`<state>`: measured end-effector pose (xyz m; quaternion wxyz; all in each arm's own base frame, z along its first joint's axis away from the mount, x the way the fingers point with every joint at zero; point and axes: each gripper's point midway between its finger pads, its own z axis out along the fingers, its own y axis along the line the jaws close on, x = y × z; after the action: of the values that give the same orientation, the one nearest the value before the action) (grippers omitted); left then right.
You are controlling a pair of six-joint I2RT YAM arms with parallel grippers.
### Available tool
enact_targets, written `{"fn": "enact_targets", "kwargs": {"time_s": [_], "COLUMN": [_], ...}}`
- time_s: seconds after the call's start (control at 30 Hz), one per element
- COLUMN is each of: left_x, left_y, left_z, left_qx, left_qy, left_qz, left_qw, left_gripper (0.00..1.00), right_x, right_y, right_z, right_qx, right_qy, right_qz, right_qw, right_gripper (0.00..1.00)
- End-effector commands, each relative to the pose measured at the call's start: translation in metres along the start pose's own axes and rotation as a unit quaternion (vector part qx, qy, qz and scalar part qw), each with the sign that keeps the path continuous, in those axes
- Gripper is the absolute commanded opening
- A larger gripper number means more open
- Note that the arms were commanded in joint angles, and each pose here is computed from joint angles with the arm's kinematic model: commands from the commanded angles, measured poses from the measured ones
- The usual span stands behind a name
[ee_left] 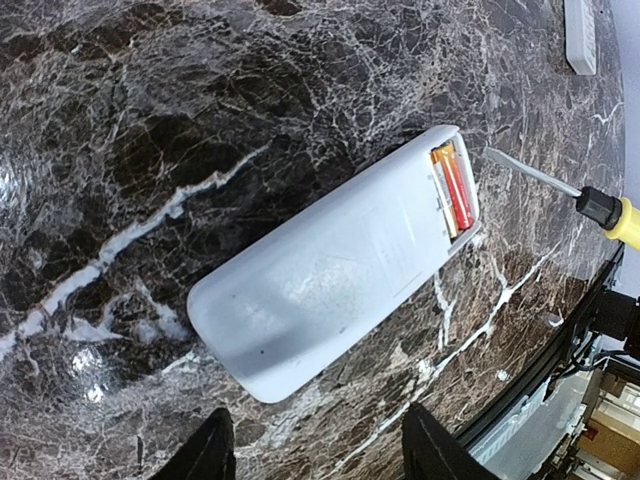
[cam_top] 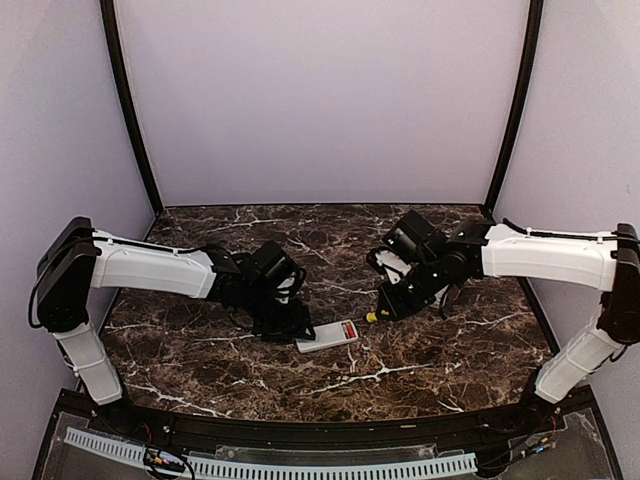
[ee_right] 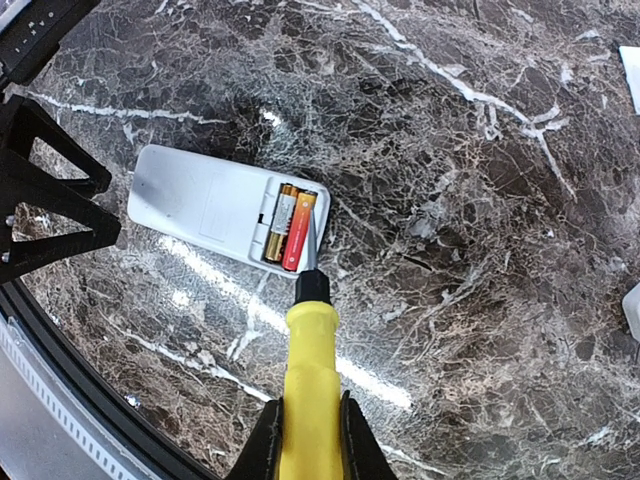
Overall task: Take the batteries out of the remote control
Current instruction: Hold the remote control without the battery cover at the center of the board.
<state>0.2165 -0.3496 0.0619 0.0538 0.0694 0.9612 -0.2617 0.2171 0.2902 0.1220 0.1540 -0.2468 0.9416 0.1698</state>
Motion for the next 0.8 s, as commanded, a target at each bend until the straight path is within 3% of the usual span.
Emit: {"fn": "enact_targets", "kwargs": {"time_s": [0.0, 0.47, 0.77], "left_x": [0.005, 0.012, 0.010], "left_y": [0.016, 0.032, 0.033], "left_z": [0.006, 0.023, 0.033], "left_qx": [-0.032, -0.058, -0.054], "left_qy": [0.006, 0.024, 0.027], "left_qz": [-0.003, 0.001, 0.005], "left_qw": [0.999, 0.998, 0.998], "left_gripper": [0.57, 0.53, 0.45], "right_x": [-0.002, 0.002, 0.011], "right_y": [0.005, 0.005, 0.005], "right_z": [0.004, 0.010, 0.021], "right_qx": [0.004, 0.026, 0.043], "right_qy": [0.006, 0.030, 0.074], "right_qz": [-0.013, -0.021, -0.022], "right_qw": [1.000, 0.999, 0.996], "right_gripper": [0.00, 0.00, 0.00]}}
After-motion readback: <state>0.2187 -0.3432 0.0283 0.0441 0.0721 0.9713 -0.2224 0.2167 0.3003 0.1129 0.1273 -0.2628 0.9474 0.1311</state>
